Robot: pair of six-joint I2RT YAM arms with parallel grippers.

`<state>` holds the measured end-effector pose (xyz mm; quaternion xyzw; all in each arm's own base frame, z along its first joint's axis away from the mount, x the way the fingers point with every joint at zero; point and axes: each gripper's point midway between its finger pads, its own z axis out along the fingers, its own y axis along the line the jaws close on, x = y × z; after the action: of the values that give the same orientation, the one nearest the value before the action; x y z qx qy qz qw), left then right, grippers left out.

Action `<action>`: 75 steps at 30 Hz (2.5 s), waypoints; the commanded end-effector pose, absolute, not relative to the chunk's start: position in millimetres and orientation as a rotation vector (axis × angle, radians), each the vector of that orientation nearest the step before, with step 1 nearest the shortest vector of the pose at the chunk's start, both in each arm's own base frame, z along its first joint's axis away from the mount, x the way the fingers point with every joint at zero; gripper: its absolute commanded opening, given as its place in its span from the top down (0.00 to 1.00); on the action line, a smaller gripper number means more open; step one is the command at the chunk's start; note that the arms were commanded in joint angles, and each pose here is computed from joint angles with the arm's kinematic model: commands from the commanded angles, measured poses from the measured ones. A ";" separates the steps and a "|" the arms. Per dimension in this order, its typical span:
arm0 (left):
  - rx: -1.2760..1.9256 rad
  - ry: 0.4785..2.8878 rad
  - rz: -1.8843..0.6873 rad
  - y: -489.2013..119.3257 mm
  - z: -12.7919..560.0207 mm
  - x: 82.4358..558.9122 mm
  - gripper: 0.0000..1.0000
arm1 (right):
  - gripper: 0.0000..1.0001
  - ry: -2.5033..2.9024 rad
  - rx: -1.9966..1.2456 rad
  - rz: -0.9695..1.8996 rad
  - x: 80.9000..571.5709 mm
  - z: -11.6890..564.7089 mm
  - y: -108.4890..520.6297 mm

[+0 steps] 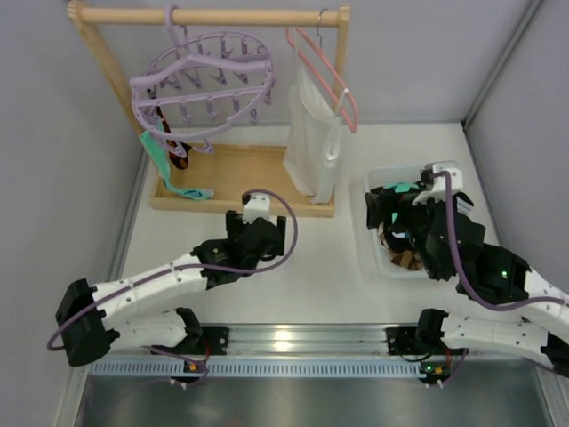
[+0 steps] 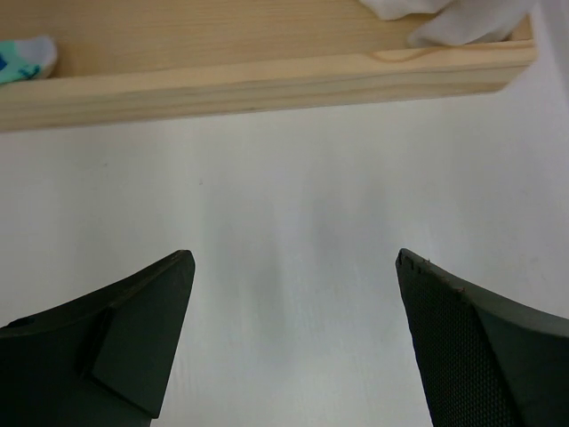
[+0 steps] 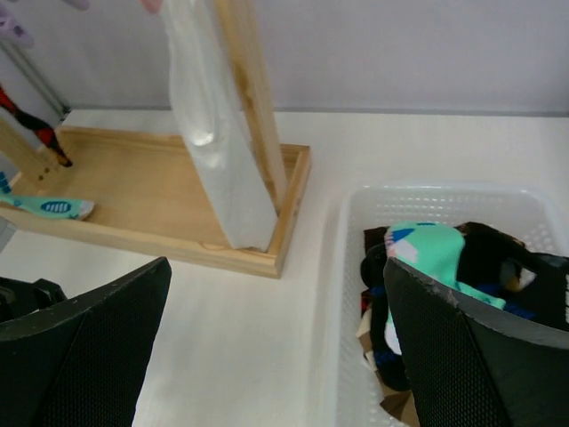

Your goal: Remove the socks clipped to the hanger

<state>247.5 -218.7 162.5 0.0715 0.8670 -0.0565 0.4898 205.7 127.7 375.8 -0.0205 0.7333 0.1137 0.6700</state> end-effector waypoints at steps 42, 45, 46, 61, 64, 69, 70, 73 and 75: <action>-0.778 1.721 0.475 55.0 128.9 430.3 0.41 | 0.00 1.677 -0.564 0.656 206.7 284.3 283.8; -0.792 1.714 0.496 58.3 127.0 425.7 0.57 | 0.01 1.679 -0.571 0.654 206.8 282.7 284.8; -0.794 1.709 0.494 58.6 128.9 424.7 0.65 | 0.01 1.679 -0.573 0.649 207.4 282.5 285.0; -0.651 1.616 0.247 -12.3 191.7 367.6 1.00 | 0.00 1.641 -0.479 0.657 205.4 304.1 263.6; -0.521 1.647 0.154 -69.9 192.0 343.7 1.00 | 0.01 1.619 -0.426 0.681 200.4 316.1 250.3; -0.365 1.682 0.087 -131.0 189.1 315.6 1.00 | 0.01 1.558 -0.330 0.690 194.0 344.3 220.1; -0.303 1.689 0.071 -151.7 188.5 305.3 1.00 | 0.01 1.550 -0.319 0.685 194.0 349.2 215.8; -0.217 1.686 0.094 -184.1 190.1 293.4 1.00 | 0.01 1.543 -0.316 0.658 195.4 363.7 210.6; -0.181 1.690 0.090 -202.9 190.5 292.4 1.00 | 0.01 1.540 -0.318 0.651 197.1 377.8 212.7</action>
<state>294.2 -189.5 174.5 -0.0743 0.7606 0.0257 0.6444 190.1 220.7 349.7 -0.1588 0.6843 0.3011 0.6449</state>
